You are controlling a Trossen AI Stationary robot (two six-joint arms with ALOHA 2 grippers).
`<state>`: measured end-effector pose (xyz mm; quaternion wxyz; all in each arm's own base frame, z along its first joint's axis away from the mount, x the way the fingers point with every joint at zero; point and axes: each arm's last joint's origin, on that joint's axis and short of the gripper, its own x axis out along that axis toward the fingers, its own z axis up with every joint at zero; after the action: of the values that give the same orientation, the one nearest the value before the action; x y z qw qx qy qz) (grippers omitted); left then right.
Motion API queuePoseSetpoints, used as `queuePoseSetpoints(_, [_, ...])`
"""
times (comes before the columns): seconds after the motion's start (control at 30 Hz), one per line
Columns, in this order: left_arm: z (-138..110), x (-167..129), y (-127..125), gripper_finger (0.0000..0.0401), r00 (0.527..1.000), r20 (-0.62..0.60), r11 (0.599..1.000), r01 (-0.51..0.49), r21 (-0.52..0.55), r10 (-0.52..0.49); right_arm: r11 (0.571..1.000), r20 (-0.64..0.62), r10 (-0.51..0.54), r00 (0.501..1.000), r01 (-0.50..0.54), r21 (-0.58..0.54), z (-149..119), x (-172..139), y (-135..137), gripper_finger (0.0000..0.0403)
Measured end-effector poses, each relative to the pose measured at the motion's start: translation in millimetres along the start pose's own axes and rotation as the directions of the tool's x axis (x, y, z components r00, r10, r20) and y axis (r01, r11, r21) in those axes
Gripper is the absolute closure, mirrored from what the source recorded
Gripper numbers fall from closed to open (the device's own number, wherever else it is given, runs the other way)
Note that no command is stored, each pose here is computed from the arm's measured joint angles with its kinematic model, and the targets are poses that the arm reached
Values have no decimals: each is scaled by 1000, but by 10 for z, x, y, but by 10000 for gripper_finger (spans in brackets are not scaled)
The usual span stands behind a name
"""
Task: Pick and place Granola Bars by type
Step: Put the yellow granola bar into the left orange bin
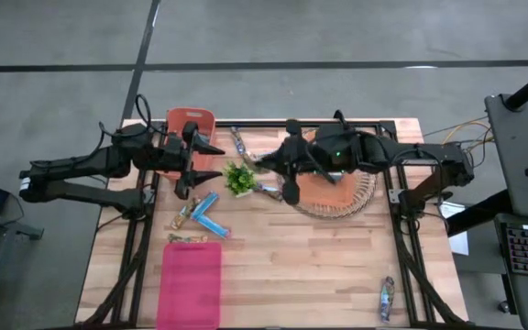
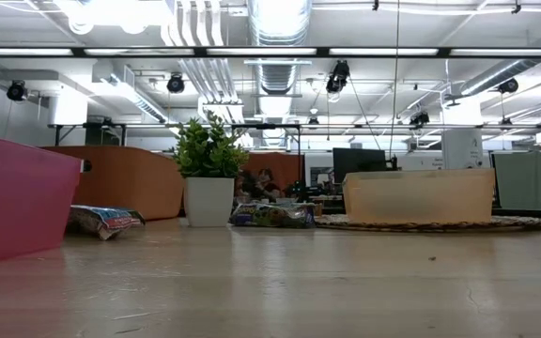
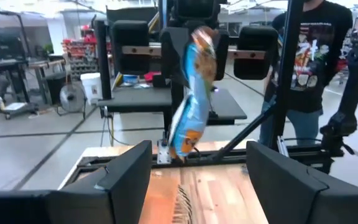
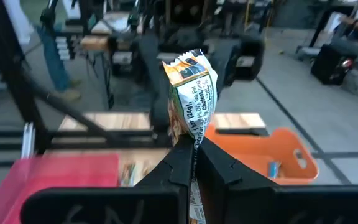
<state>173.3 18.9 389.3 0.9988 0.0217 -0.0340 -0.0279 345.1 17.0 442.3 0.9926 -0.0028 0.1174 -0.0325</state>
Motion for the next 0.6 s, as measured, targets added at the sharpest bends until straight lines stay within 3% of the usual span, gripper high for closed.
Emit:
queuePoseSetpoints(0.23, [35, 63, 18, 159, 998, 56, 1000, -18, 8, 18, 999, 91, -29, 995, 27, 24, 90, 4, -79, 394])
queuePoseSetpoints(0.6, [-52, 283, 70, 159, 998, 48, 999, -49, 23, 48, 999, 59, -32, 998, 32, 12, -28, 408, -51, 394])
